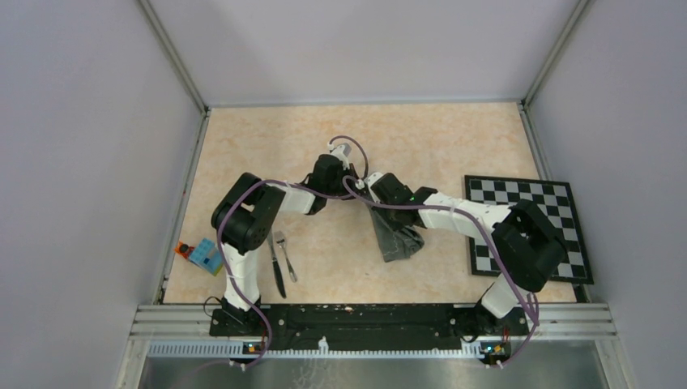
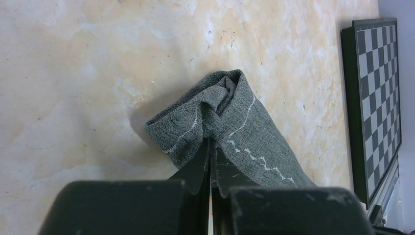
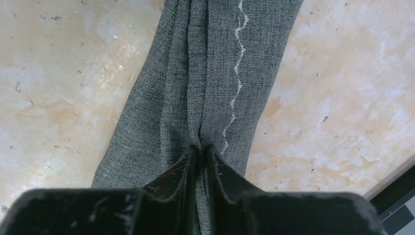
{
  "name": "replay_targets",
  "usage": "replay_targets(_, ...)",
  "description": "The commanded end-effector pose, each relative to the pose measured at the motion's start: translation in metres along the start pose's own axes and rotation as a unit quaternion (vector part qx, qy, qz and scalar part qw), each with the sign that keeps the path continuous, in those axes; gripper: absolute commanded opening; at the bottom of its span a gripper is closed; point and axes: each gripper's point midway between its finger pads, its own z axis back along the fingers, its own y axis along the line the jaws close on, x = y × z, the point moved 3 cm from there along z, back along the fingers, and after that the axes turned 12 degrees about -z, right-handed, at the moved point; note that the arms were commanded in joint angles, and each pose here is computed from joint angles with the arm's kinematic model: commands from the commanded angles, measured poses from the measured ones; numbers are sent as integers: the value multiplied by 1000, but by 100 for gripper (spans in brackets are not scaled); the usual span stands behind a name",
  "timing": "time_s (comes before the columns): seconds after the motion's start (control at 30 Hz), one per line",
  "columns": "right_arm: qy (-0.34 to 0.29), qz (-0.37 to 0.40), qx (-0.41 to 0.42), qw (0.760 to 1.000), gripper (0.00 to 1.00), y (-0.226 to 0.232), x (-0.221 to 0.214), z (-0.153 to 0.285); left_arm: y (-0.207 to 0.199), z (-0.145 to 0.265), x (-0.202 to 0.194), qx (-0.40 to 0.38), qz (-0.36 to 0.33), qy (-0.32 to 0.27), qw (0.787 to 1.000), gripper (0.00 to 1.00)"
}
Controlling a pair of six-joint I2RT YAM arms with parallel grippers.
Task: Fold the napkin into a case and place the utensils inside
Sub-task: Smooth out the smaller rectangle-folded napkin at the center of the board.
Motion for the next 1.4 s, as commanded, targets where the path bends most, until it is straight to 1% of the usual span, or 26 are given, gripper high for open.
replay_targets(0.0,-33,-3,-1,999,6,9,12,0,27,14,-57,49,19,99,994,0)
replay_targets(0.03,-34,-3,5,999,0,11,13,1,26,15,-56,46,20,98,994,0)
replay_targets(0.07,-32,-3,7,999,0,12,13,1,24,16,-54,43,21,97,994,3)
replay_targets(0.17,-30,-2,13,999,0,13,12,2,14,24,-46,25,27,85,996,17)
replay_targets(0.23,-28,-17,17,999,0,15,9,1,9,34,-39,18,32,72,997,27)
replay_targets(0.3,-28,-17,19,999,0,15,8,1,5,46,-30,15,34,56,998,38)
replay_targets(0.33,-26,-17,21,999,0,16,7,0,3,52,-25,16,35,48,998,42)
replay_targets(0.5,-26,-17,30,999,0,19,6,-1,-7,83,-15,22,36,21,999,52)
replay_targets(0.57,-25,-18,34,999,0,19,6,0,-7,94,-25,27,49,23,998,56)
replay_targets(0.6,-25,-17,36,999,0,20,5,0,-7,99,-30,30,55,23,998,65)
replay_targets(0.67,-24,-19,40,999,0,21,5,1,-8,111,-38,31,72,22,997,69)
replay_targets(0.77,-27,-24,47,998,0,23,7,4,-15,127,-48,23,110,13,994,72)
replay_targets(0.87,-28,-30,58,997,0,26,8,7,-33,135,-62,-11,143,21,989,73)
replay_targets(0.97,-30,-38,69,996,0,29,8,8,-62,131,-81,-63,179,35,981,72)
replay_targets(1.1,-27,-45,78,996,0,33,6,9,-86,112,-108,-81,197,56,975,71)
replay_targets(1.17,-24,-49,82,995,0,34,5,10,-94,106,-115,-94,213,48,971,70)
replay_targets(1.23,-22,-51,83,995,0,34,3,12,-94,98,-120,-89,218,43,971,66)
replay_targets(1.27,-21,-52,84,995,0,34,2,12,-92,95,-124,-82,221,44,971,62)
replay_targets(1.3,-22,-54,87,995,0,34,1,14,-91,93,-126,-80,223,41,971,56)
replay_targets(1.33,-24,-56,90,994,2,35,1,15,-90,93,-130,-78,227,42,970,49)
replay_targets(1.37,-27,-59,91,994,9,35,0,16,-88,92,-132,-73,231,40,969,44)
